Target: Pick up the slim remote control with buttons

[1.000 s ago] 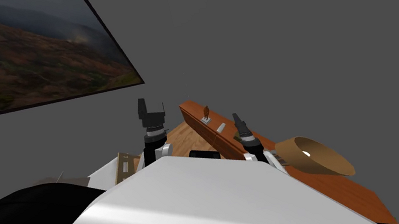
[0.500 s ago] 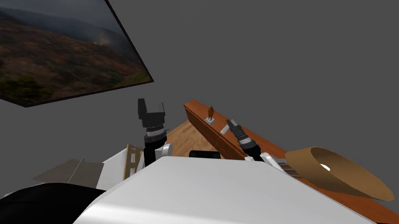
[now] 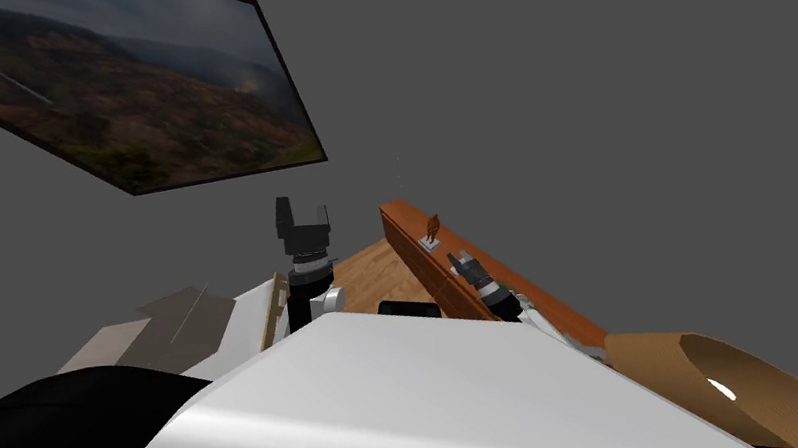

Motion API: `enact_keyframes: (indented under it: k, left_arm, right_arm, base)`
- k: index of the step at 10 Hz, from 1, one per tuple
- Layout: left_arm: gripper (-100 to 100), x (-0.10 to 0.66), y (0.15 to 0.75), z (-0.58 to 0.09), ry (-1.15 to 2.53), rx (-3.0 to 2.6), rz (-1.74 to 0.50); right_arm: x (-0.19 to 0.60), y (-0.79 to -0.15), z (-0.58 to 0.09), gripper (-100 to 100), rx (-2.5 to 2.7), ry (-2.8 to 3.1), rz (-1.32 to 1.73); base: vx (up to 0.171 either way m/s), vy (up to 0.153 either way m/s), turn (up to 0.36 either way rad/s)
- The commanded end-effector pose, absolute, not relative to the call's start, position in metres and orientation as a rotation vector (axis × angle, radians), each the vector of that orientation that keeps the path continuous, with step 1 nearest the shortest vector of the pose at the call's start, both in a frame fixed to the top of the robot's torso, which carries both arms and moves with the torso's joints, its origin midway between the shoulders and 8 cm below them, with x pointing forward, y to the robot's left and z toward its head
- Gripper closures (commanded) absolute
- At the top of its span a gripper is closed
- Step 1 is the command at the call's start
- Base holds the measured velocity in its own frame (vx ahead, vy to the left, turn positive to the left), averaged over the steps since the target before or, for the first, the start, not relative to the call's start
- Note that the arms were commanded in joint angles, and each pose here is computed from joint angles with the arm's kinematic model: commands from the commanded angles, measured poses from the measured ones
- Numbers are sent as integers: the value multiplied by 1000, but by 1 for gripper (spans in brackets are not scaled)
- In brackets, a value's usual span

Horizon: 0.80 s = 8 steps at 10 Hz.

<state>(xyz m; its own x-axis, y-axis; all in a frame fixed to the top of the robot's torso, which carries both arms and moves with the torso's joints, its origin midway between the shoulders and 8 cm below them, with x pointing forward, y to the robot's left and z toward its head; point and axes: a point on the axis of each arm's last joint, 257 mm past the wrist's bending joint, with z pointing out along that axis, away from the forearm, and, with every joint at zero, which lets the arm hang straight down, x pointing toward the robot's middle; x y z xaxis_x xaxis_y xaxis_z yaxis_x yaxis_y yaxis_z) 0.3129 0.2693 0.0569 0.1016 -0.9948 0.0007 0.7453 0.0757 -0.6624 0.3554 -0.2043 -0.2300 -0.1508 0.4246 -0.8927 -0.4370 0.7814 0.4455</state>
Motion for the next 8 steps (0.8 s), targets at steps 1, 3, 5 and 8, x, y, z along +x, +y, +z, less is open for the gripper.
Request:
enact_keyframes:
  k: [1, 3, 5, 8]
  left_arm:
    - [0, 313, 269, 57, 529, -587, -1400]
    - [0, 313, 269, 57, 530, -587, -1400]
    - [0, 313, 269, 57, 530, -587, -1400]
    - [0, 313, 269, 57, 530, -587, -1399]
  right_arm:
    - [351, -208, -255, -100, -47, 1603, 712]
    - [341, -213, -287, -100, -126, 1680, 651]
    - [329, -219, -319, -100, -210, 1755, 591]
    - [299, -236, -378, -100, -378, 1889, 482]
  base:
    - [16, 5, 173]
    - [22, 8, 238]
    - [27, 5, 228]
    - [31, 4, 268]
